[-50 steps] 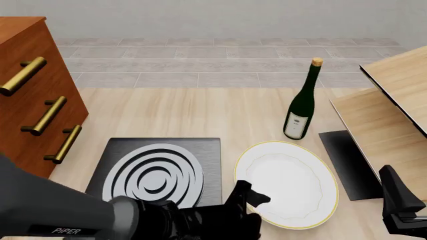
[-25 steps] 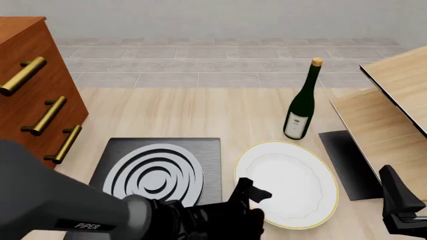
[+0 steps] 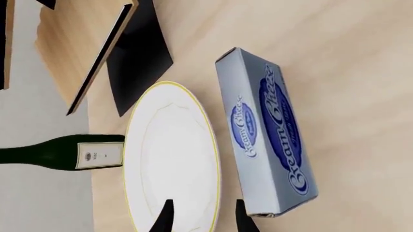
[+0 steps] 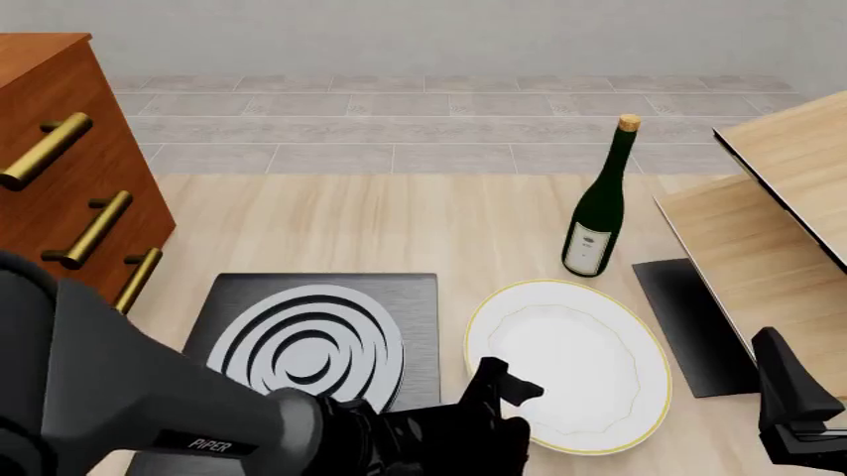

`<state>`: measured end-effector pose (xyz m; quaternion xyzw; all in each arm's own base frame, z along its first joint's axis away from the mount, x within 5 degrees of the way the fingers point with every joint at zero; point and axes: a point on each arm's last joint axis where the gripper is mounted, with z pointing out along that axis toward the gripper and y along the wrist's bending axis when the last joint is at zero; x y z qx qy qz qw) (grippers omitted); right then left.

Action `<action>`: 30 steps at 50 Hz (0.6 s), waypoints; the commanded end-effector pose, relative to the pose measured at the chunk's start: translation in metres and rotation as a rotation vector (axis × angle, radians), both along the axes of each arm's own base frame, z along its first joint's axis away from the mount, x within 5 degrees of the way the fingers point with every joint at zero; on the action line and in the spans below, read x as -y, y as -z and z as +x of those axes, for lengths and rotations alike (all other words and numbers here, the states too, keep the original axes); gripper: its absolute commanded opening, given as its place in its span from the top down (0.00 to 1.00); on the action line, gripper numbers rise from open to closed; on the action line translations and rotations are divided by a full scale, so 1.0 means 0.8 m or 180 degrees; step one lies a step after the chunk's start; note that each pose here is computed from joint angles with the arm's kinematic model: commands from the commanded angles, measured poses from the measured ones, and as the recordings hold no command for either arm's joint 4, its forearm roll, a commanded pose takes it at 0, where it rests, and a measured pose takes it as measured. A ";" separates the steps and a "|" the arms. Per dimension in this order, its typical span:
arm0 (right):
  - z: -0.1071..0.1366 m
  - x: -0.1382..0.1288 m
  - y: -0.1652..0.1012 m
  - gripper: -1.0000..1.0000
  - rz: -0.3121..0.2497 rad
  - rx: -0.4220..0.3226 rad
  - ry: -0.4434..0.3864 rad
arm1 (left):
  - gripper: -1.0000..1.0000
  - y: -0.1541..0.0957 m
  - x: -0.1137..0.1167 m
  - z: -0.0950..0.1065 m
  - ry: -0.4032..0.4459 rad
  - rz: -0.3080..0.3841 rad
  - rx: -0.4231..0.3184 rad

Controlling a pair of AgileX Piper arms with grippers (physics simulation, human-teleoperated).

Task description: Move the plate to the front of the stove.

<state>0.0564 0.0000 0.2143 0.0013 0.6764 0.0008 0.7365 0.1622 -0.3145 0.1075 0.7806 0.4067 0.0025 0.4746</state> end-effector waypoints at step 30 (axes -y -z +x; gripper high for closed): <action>0.000 0.000 0.000 0.00 0.0000 0.0000 0.0000 | 0.00 0.044 0.002 0.018 -0.0061 0.0198 -0.0088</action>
